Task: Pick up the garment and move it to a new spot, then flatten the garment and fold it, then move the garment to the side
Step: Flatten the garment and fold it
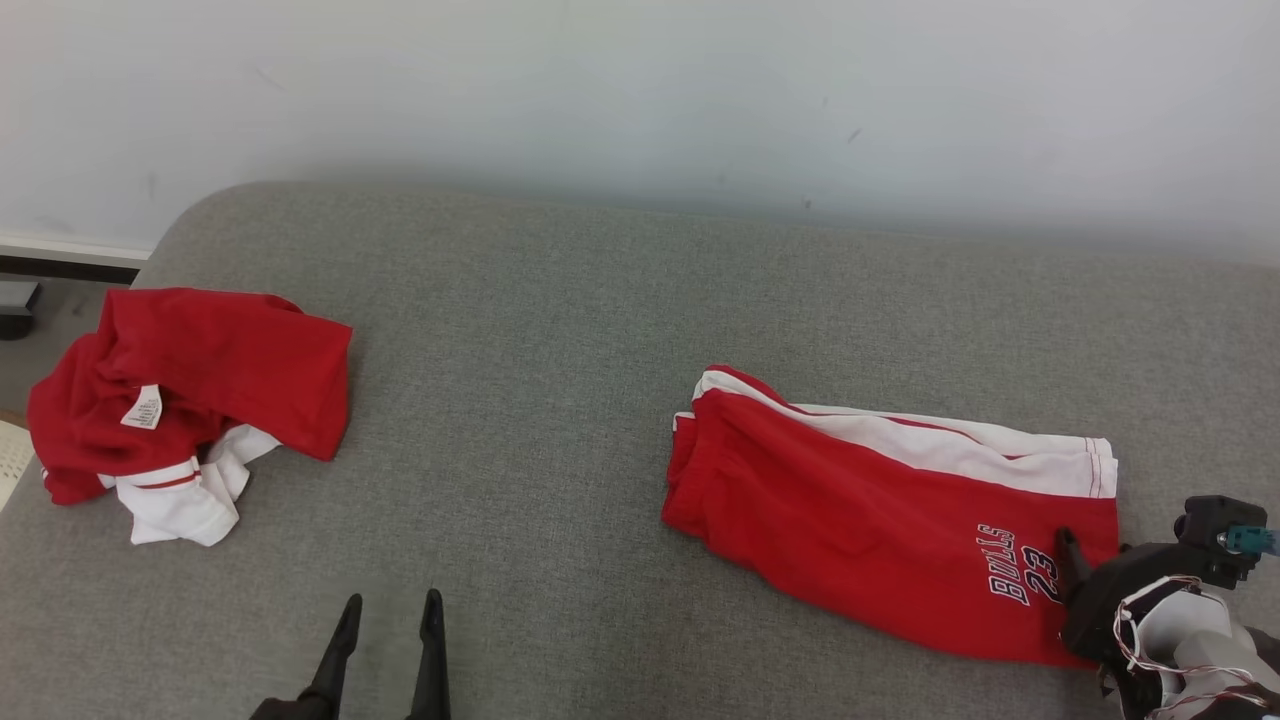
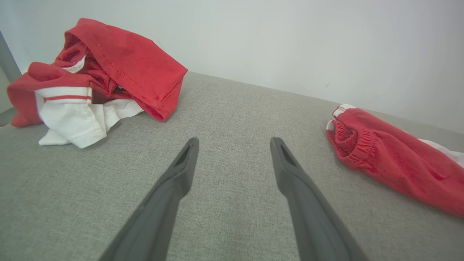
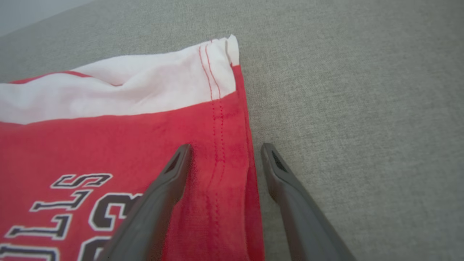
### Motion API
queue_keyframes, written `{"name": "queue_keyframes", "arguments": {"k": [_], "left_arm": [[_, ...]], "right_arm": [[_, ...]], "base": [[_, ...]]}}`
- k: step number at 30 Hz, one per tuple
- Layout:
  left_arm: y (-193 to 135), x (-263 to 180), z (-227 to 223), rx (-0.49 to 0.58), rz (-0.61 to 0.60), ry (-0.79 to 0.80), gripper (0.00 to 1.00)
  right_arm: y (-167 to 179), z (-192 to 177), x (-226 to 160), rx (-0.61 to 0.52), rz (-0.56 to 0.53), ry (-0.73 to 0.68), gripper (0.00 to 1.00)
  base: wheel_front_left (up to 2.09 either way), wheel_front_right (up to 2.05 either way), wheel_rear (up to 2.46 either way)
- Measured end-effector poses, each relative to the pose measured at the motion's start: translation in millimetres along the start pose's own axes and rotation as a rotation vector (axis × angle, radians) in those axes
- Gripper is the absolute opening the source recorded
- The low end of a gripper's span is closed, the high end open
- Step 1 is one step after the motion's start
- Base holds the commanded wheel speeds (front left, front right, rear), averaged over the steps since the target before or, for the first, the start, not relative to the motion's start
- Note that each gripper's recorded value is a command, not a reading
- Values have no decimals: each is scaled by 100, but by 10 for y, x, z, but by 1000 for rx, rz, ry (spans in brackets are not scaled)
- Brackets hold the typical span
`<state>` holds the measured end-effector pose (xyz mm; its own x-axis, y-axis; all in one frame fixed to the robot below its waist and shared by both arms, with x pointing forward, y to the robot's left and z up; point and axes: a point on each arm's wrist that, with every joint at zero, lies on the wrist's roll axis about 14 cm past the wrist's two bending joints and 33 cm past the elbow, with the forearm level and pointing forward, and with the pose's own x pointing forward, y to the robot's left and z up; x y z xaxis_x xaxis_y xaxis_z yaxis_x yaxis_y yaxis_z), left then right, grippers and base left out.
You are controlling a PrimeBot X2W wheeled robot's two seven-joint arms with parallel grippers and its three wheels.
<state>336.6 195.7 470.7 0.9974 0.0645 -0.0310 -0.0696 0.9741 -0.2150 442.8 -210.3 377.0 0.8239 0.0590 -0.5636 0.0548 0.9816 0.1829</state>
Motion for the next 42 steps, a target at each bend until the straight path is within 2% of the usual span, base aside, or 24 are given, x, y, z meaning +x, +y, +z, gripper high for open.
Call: {"name": "queue_keyframes", "arguments": {"k": [4,5,7,11,15,22,27,30,34,42], "left_arm": [[-29,-18,-55,44,-16,19,100],[-27,-44,-71,67,-23,24,100],[-9,-64,-70,70,-19,24,100],[41,-107,-65,68,-5,21,100],[40,-161,-106,62,-7,32,100],[-16,-140,-83,55,-27,23,100],[-35,-149,-113,53,-34,32,100],[-63,-129,-106,49,-43,30,100],[-114,-127,-110,44,-59,30,100],[-150,-142,-100,36,-68,25,100]], "right_arm": [[69,-43,9,41,7,17,100],[155,-67,-10,63,23,26,35],[179,-106,-37,65,30,33,2],[219,-141,-91,57,41,33,0],[106,-99,-156,58,19,-1,0],[-531,160,-326,29,-106,-84,0],[-593,331,-385,23,-108,-135,0],[-459,488,-390,29,-64,-180,0],[-26,697,-406,75,68,-236,0],[775,792,-466,123,300,-219,0]], "base": [[0,0,0],[0,0,0],[0,0,0],[0,0,0],[0,0,0],[0,0,0],[0,0,0],[0,0,0],[0,0,0],[0,0,0]]}}
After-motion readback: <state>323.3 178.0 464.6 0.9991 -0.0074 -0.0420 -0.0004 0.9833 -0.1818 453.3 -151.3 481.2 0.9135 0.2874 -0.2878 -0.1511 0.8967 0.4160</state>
